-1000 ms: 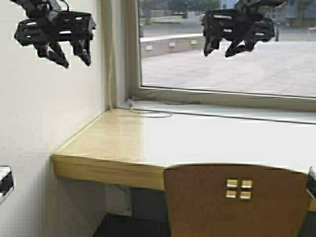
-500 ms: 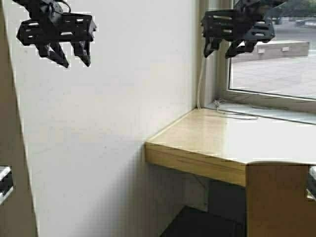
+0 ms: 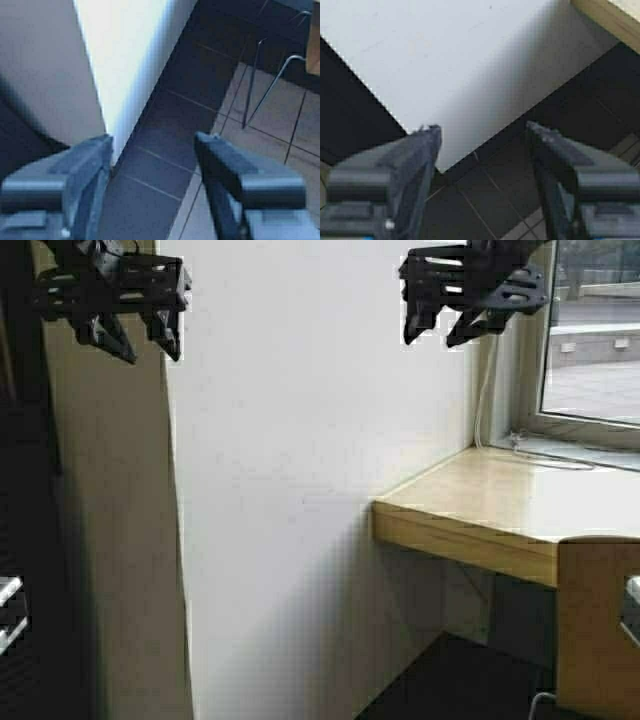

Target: Push the chairs under the table

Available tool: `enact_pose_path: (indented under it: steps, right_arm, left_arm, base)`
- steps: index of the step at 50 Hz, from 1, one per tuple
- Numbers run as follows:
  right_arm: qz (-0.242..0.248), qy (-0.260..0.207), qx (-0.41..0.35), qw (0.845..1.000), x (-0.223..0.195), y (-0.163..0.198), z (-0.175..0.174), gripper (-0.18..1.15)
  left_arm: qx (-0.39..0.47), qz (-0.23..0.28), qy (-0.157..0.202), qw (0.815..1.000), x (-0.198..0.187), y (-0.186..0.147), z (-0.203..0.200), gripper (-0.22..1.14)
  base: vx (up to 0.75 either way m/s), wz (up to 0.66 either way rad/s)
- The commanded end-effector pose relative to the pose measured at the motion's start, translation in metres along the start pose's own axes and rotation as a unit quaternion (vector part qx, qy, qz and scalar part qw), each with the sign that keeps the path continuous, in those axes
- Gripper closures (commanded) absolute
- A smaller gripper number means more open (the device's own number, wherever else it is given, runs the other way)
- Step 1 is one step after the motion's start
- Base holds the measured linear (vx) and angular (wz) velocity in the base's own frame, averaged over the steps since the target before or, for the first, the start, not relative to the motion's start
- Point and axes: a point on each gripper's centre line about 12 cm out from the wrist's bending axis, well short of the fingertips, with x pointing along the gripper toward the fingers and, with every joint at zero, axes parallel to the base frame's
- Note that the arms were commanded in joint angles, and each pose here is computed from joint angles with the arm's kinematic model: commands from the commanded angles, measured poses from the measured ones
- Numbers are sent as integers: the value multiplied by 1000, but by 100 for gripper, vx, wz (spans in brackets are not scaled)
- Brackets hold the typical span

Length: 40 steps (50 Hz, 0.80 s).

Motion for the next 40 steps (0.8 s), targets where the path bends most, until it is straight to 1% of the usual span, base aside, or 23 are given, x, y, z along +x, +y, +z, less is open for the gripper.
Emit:
enact_pose_path:
  steps: [1,6,12,20,28,40]
  right_arm:
    - [2,-23,0,1000,-5,1,17,9]
    - [0,-12,-1,1000,-5,0,8,9]
    - [1,-12,-2,1000,-2,0,10,9]
    - [-1,0,-1,1000,6,-1,4,9]
    - [-1,3,-1,1000,14,-1,5,9]
    - [-2,17,-1,1000,16,-1,-1,9]
  left_arm:
    - [2,-1,-15,1000,-2,-1,8,6]
    - [-2,0,-5,1000,4,0,4,6]
    - [-4,1,11,1000,11,0,-4,6]
    - [-11,1,12,1000,11,0,-3,6]
    - [-15,7,25,1000,20,5,-10,6]
    - [-15,7,23,1000,18,5,-9,6]
  base:
    - [-35,20]
    - [-34,19]
    - [-31,14]
    - [-32,7]
    - [-37,4]
    - [-40,-3]
